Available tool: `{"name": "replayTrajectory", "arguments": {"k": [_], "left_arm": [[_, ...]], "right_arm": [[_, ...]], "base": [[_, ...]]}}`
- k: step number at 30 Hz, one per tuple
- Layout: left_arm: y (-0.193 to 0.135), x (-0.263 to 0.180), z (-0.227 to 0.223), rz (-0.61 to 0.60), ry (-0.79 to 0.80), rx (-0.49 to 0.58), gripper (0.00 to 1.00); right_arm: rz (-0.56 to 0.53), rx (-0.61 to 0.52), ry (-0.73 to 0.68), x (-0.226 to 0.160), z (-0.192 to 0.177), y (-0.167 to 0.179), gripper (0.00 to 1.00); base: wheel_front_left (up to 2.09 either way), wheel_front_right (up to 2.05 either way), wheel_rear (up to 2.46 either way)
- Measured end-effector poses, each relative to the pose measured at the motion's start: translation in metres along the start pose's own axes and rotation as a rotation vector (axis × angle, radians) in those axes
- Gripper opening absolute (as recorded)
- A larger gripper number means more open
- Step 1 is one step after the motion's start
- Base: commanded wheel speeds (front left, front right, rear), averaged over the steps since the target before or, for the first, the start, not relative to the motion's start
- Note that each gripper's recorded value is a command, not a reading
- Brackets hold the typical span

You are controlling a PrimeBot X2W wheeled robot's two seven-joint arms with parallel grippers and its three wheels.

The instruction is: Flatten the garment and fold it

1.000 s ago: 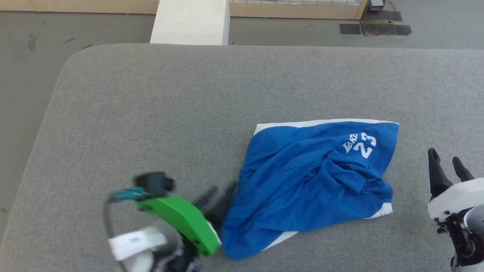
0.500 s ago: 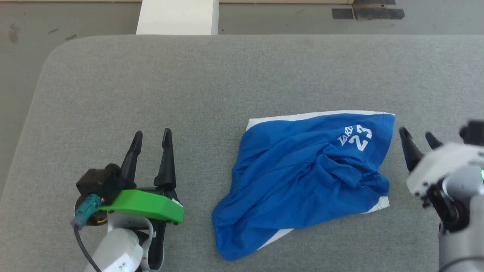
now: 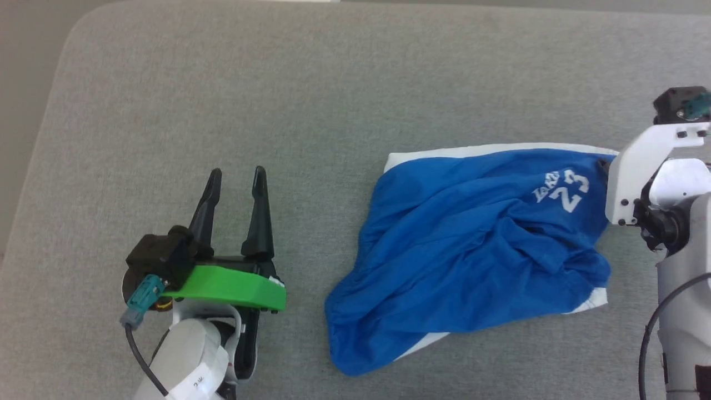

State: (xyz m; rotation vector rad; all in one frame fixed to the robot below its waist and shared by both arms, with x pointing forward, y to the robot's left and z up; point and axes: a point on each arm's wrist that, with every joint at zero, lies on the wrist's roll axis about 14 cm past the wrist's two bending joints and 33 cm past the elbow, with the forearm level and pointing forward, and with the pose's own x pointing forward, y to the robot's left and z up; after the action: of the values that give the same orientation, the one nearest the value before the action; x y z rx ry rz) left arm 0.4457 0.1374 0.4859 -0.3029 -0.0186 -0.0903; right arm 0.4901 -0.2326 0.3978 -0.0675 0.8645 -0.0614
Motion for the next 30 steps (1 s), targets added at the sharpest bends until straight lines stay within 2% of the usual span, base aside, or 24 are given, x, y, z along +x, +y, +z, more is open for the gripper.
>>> {"name": "replayTrajectory", "arguments": {"k": [3,7,8,9,15,16,20,23,30], "left_arm": [[0.005,0.001,-0.003,0.014,0.001,0.000,1.00],[0.008,0.001,-0.008,0.022,0.009,0.012,1.00],[0.007,0.001,-0.009,0.017,0.012,0.009,1.00],[0.005,0.001,-0.010,0.009,0.014,0.003,1.00],[-0.033,0.018,-0.013,-0.131,0.077,-0.046,1.00],[-0.066,0.031,-0.021,-0.238,0.192,-0.062,1.00],[-0.101,0.034,-0.058,-0.339,0.488,-0.019,1.00],[-0.105,0.032,-0.085,-0.339,0.686,0.054,1.00],[-0.099,0.023,-0.130,-0.338,0.930,0.187,1.00]], "right_arm": [[-0.001,-0.042,0.079,0.014,-0.015,0.004,1.00],[0.010,-0.070,0.117,0.023,-0.016,0.010,1.00],[0.014,-0.074,0.127,0.024,-0.016,0.011,0.34],[0.018,-0.076,0.127,0.024,-0.016,0.012,0.00],[0.055,-0.062,0.088,0.017,-0.009,0.017,0.00],[0.053,-0.063,0.066,0.012,-0.007,0.014,0.00],[0.058,-0.064,0.055,0.007,-0.009,0.012,0.00],[0.067,-0.057,0.038,0.004,-0.007,0.013,0.00],[0.078,-0.052,0.024,0.006,-0.009,0.012,0.00]], "base": [[0.00,0.00,0.00],[0.00,0.00,0.00],[0.00,0.00,0.00],[0.00,0.00,0.00],[0.00,0.00,0.00],[0.00,0.00,0.00],[0.00,0.00,0.00],[0.00,0.00,0.00],[0.00,0.00,0.00]]}}
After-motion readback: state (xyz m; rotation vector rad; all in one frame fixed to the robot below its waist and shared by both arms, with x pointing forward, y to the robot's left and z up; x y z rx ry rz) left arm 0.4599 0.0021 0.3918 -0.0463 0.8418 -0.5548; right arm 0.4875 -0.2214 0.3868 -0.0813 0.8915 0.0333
